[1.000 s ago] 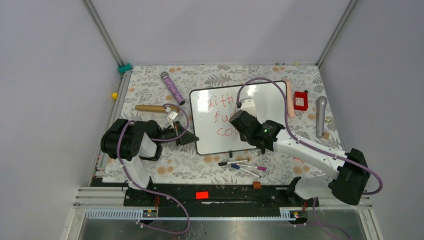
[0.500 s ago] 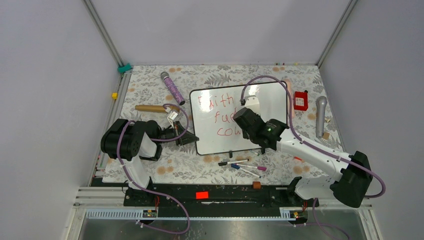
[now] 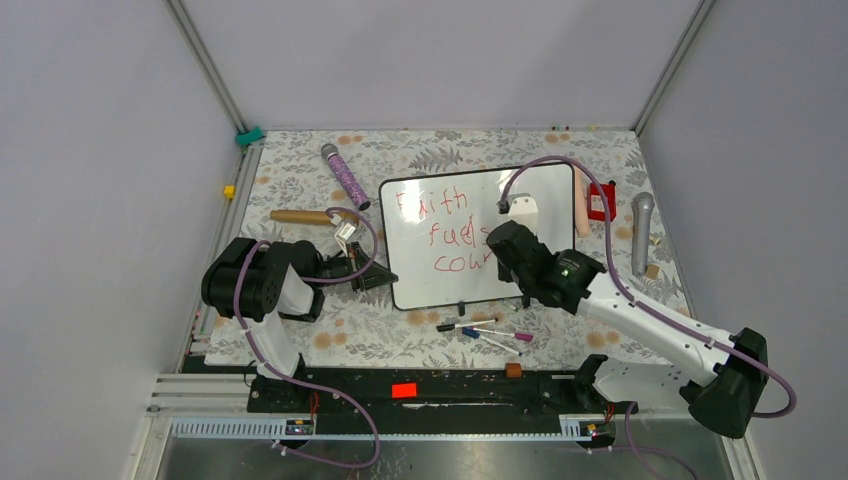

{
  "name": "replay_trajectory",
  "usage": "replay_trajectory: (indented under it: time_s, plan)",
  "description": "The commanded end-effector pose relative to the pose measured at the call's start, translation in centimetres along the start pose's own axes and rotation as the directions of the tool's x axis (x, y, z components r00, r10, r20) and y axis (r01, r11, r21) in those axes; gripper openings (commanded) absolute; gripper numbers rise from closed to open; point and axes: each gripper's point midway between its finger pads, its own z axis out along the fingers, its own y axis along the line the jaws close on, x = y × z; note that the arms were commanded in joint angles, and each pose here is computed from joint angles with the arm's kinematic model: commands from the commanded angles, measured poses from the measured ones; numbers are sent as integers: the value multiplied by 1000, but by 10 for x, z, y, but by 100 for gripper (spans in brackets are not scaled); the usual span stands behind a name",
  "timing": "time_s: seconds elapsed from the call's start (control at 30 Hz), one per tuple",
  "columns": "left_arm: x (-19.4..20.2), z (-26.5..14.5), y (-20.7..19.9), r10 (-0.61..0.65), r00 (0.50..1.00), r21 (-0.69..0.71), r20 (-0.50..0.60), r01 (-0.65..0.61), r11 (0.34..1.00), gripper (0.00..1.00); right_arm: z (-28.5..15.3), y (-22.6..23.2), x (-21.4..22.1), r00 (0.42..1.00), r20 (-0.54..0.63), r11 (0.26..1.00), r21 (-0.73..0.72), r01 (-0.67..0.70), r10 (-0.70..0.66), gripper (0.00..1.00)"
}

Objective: Write a sentence on the whiteboard

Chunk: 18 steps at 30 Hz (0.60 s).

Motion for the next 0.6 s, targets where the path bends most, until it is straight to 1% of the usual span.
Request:
replay_trajectory:
  time_s: [0.0, 0.27, 0.57]
  plan:
    - [-9, 3, -6, 87, 996, 41, 10, -87, 995, 0, 3, -6, 8, 1000, -4, 1000, 16, -11, 11, 0]
    - [-9, 2, -6, 86, 996, 41, 9, -86, 995, 0, 11, -11, 14, 1000, -19, 998, 59, 1, 1, 0]
    - [-9, 3, -5, 86, 996, 39, 10, -86, 996, 0, 17, -15, 4, 1000, 14, 995, 95, -15, 14, 0]
